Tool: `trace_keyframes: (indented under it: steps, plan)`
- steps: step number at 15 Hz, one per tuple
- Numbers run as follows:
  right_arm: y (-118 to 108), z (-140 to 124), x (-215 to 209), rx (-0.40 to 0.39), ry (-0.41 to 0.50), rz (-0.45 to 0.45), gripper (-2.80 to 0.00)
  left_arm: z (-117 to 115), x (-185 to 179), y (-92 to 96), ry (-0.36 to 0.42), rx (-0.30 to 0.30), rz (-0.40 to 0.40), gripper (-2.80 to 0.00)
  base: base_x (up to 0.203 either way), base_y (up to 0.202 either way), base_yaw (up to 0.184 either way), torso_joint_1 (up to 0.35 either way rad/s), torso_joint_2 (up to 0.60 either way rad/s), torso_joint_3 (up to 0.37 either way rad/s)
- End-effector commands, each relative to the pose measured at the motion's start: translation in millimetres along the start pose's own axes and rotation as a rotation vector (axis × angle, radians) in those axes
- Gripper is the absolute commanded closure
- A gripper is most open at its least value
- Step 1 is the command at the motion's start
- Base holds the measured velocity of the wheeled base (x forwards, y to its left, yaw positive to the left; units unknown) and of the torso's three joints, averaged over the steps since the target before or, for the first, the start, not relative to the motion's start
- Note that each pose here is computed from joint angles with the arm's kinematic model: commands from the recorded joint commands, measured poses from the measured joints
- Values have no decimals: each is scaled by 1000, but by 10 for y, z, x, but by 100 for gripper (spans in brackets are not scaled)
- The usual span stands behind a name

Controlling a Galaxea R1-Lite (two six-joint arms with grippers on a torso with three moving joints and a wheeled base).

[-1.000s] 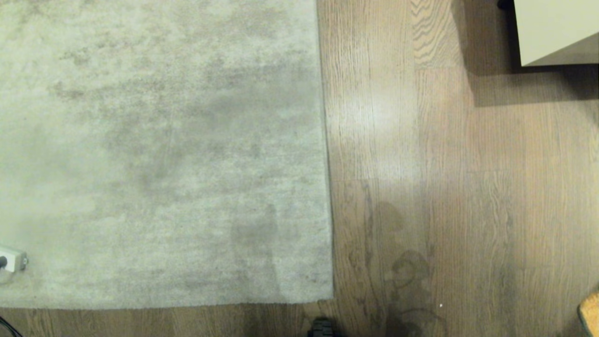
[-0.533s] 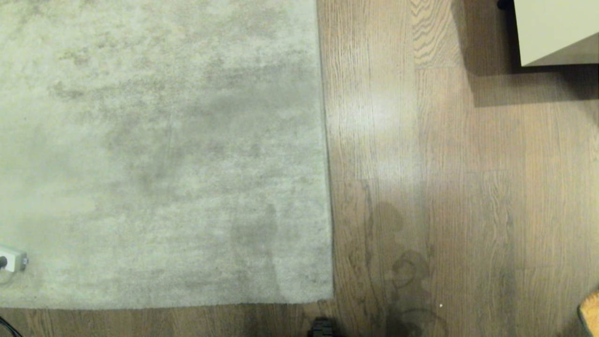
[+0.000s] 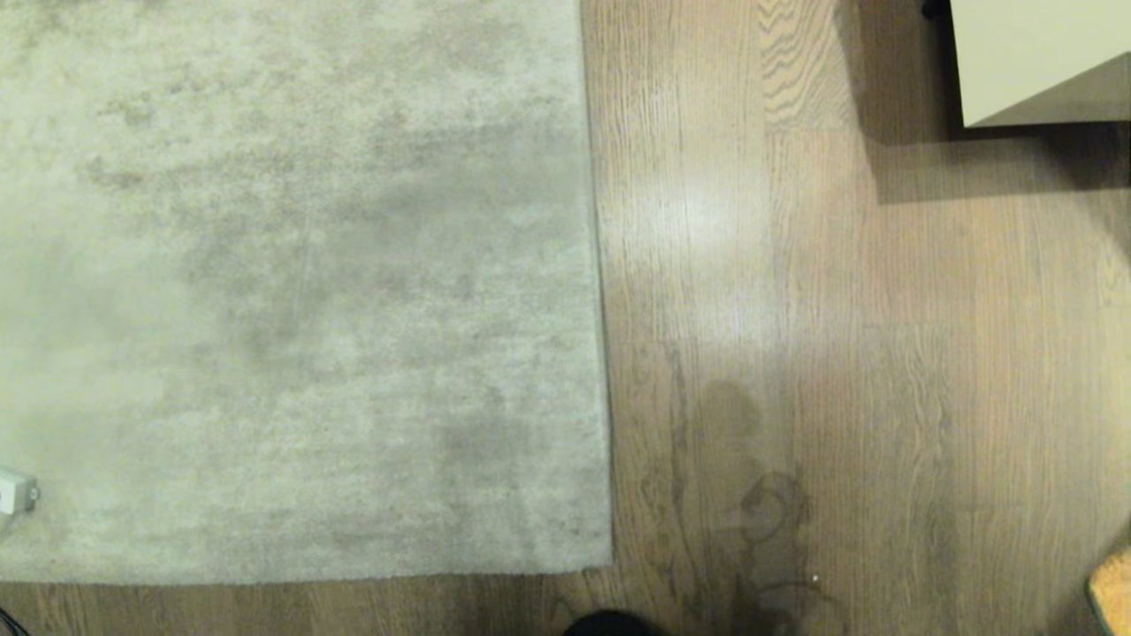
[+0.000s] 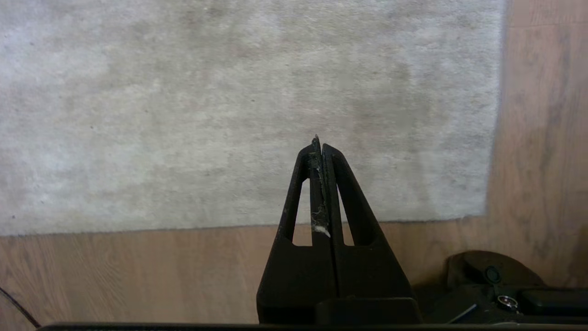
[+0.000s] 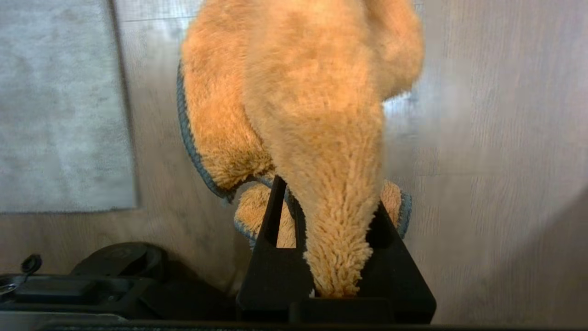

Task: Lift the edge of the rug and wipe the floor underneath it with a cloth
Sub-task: Put down the rag

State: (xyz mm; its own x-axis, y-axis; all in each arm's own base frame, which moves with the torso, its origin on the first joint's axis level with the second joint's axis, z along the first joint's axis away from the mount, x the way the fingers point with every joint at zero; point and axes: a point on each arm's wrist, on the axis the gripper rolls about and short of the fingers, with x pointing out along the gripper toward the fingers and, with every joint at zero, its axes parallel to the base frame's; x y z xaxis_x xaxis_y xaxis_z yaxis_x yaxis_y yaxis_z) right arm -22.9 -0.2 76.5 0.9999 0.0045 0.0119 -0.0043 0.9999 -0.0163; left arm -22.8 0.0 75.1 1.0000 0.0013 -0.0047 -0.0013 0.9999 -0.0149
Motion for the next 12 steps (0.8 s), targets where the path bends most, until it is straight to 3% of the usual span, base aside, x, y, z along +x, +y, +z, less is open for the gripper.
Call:
trace_keyframes:
  steps: [1,12]
  plan:
    - [0,2,1,0,0,0,0,1,1,0,0,0,0,0,0,-196,3,-2,2,2]
    - [0,0,1,0,1,0,0,0,1,0,1,0,0,0,0,-195,1,1,3,3]
